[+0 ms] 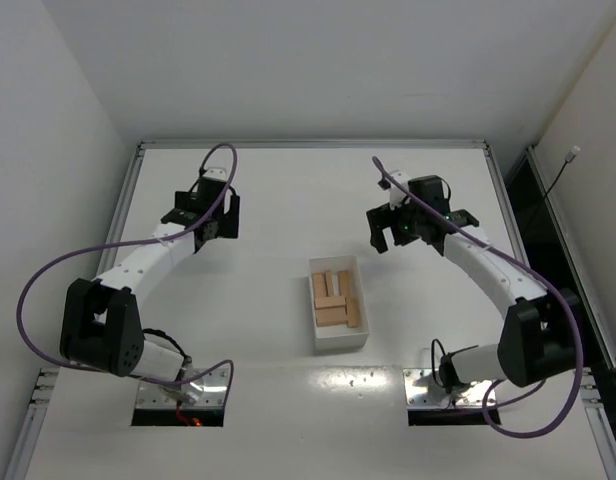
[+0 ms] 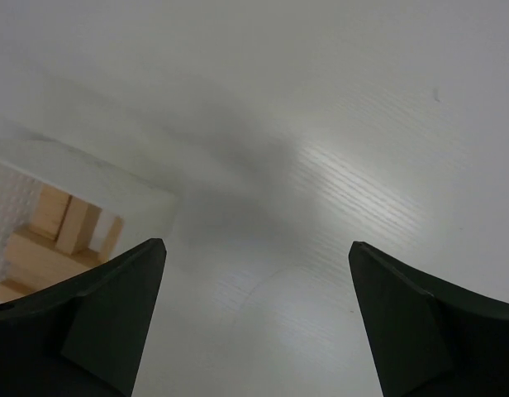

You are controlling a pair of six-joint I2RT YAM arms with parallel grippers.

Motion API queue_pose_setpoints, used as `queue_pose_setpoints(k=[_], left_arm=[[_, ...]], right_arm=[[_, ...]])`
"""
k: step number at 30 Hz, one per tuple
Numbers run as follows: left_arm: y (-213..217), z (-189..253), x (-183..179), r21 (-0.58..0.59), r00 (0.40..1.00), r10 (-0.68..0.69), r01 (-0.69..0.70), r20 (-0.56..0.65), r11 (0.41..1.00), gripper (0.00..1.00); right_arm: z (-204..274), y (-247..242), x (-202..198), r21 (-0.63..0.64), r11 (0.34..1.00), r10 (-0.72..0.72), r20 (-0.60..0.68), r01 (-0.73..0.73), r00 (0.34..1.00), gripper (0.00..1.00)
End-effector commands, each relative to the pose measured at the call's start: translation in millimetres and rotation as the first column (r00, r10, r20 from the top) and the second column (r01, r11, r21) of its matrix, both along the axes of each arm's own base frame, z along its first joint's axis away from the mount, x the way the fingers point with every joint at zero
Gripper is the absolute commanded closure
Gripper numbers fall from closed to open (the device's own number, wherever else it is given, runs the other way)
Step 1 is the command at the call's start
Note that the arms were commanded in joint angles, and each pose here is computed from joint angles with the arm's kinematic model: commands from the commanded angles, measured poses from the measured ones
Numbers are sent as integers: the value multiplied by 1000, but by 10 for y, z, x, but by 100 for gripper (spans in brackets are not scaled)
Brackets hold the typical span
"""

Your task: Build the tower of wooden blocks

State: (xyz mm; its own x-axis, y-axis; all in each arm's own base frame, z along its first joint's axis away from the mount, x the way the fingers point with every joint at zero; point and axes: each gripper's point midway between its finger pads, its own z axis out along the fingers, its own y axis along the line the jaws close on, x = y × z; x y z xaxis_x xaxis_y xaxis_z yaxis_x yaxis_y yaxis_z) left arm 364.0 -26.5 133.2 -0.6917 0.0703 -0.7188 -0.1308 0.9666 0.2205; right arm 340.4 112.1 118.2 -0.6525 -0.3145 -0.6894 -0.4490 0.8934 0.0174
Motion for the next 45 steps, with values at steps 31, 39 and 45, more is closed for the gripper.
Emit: queue_pose_setpoints(k=[31,39,45], left_arm=[[511,123,-41,80,989,146,-148,31,986,0],[580,25,-95,92,984,174,-176,22,980,0],[571,-7,-90,78,982,189,-190,21,979,0]], right_arm=[[-754,899,-1024,33,967,247,-355,-251,902,54],[-786,764,-958,-18,983,163,-367,-182,916,100],[-423,582,-613,-81,996,25,-142,-37,990,100]])
